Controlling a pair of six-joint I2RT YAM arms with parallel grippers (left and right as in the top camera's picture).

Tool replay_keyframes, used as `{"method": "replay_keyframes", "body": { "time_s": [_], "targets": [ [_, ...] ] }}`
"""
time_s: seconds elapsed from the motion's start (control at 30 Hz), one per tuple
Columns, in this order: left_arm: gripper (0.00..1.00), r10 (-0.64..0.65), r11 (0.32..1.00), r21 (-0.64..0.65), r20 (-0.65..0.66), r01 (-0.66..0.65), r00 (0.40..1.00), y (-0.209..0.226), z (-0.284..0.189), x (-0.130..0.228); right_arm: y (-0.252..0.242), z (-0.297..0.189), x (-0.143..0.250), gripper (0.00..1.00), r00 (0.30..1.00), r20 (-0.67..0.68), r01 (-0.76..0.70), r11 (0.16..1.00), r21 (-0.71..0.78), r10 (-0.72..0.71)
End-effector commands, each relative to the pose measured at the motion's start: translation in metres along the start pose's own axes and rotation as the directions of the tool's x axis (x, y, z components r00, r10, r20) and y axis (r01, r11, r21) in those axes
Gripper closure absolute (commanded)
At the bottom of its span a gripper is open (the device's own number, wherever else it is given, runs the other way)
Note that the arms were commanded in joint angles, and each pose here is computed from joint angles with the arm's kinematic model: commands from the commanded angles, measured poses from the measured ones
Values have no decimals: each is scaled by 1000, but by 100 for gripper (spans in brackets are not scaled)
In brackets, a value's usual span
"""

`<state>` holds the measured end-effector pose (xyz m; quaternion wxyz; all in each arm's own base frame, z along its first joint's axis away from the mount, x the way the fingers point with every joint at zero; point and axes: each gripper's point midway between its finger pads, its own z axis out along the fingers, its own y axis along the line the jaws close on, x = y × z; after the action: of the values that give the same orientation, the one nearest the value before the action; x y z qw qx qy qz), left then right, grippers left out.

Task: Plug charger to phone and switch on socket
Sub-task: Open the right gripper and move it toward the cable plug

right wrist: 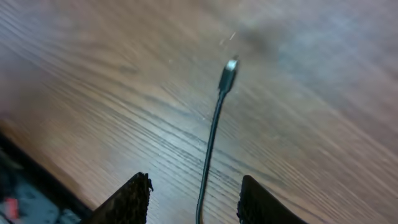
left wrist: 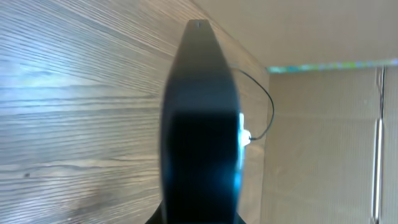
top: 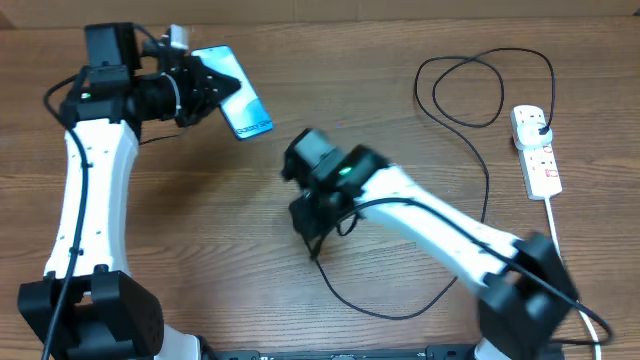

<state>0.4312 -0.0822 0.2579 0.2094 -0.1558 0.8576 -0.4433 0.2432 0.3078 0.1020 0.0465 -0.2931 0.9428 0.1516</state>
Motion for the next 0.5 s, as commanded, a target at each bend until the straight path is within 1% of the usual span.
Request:
{"method": "replay_keyframes", "body": {
  "time_s": [0.0,0.1,0.17,0.27,0.37,0.4,0.47],
  "targets": [
    [96,52,999,16,22,-52,998,-4,-10,-6,2,32,14,54,996,-77,49,996,77,-43],
    [96,51,999,13,25,-52,998,-4,-11,-6,6,49,28,54,988,-143,77,992,101,-62],
    [96,51,999,9,27,-52,998,-3,-11,-7,-3,60,39,53,984,-176,69,985,160,-40],
    [96,64,998,-4,34,-64,997,-1,-11,-8,-16,78,65,50,970,-244,67,981,182,-21],
    [96,66,998,-5,34,-66,997,-1,-11,-8,-27,88,81,50,963,-270,55,976,209,3],
    [96,66,998,-5,34,-66,997,-1,-11,-8,-37,88,85,49,963,-266,34,964,263,39],
    [96,66,998,-5,34,-66,997,-1,-11,-8,-47,88,89,49,964,-251,1,946,325,86]
  ]
}}
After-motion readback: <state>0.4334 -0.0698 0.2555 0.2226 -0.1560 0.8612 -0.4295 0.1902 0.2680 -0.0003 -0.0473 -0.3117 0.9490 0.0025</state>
